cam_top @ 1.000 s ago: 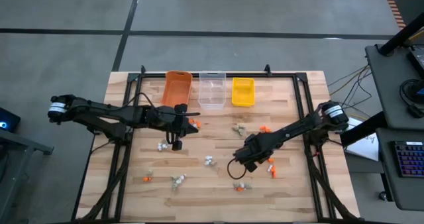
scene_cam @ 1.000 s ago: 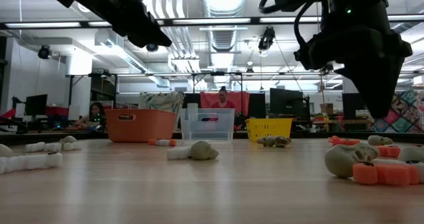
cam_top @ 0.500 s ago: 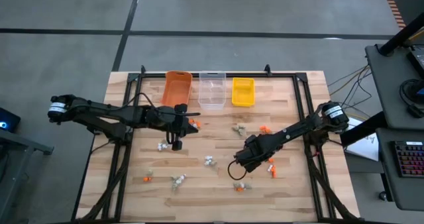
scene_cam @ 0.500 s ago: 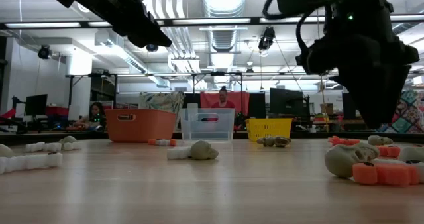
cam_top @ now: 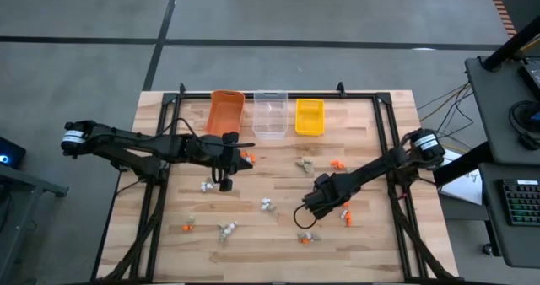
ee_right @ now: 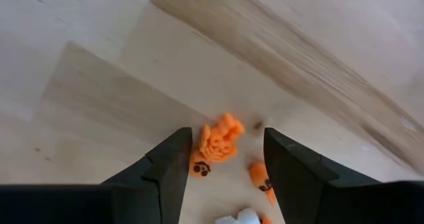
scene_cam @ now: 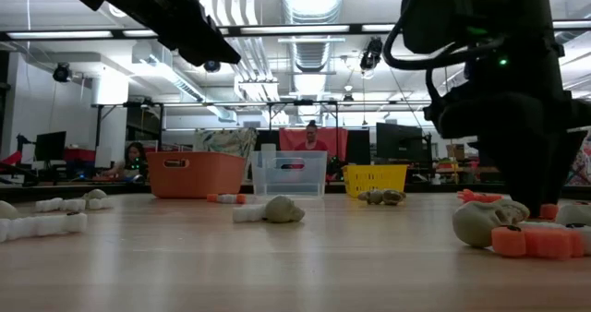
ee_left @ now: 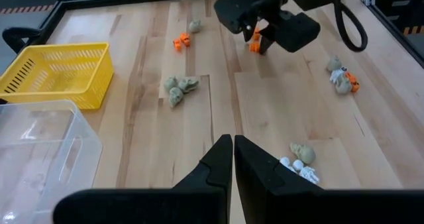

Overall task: Sort Halloween decoration
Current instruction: Put the orange skeleton toy into the yellow bin

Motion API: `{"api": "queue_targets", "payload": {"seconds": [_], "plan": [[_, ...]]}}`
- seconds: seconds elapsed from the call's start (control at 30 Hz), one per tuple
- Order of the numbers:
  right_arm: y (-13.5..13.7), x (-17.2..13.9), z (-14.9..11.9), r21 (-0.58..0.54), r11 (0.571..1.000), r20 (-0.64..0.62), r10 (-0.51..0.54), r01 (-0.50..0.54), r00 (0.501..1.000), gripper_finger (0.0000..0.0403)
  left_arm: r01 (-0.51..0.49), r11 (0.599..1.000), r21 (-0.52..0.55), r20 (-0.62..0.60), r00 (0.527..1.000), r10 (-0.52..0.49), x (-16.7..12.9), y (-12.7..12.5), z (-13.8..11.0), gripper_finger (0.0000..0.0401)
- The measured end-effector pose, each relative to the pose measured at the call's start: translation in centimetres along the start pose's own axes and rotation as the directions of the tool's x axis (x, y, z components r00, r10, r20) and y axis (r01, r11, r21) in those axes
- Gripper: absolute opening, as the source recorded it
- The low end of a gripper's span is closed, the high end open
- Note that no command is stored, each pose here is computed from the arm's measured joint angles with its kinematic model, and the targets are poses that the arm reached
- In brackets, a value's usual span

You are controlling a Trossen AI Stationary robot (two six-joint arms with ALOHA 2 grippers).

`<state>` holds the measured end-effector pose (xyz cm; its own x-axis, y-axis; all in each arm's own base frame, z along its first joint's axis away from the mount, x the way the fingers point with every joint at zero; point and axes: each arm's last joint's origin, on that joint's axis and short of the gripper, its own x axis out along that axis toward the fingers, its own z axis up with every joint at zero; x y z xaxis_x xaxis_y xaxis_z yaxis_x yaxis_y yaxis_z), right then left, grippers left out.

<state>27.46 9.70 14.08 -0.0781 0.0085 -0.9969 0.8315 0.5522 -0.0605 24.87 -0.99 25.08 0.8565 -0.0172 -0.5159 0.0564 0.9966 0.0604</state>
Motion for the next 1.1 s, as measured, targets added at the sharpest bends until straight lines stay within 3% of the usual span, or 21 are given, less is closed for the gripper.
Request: {"api": "queue_targets", "payload": {"seconds": [0.17,0.57,0.83,1.1], "plan": [[0.0,0.3,0.0,-0.011,1.0,0.006,0.026,-0.026,1.0,0.0158,-0.001,1.0,-0.001,0.011,1.0,0.001,0.0,0.0,0.1,0.0],[0.3,0.4,0.1,-0.066,0.996,0.018,0.054,-0.053,0.998,0.0032,-0.001,1.0,-0.001,0.013,1.0,0.001,0.0,0.0,0.1,0.0],[0.2,-0.4,0.2,-0.092,0.994,0.026,0.066,-0.063,0.997,0.0024,-0.001,1.0,-0.001,0.021,1.0,0.001,0.0,0.0,0.2,0.0],[0.1,-4.5,1.5,-0.141,0.977,0.125,0.18,-0.162,0.976,0.0023,-0.007,1.0,0.018,0.081,0.997,0.005,-0.2,0.1,0.8,0.0]]}}
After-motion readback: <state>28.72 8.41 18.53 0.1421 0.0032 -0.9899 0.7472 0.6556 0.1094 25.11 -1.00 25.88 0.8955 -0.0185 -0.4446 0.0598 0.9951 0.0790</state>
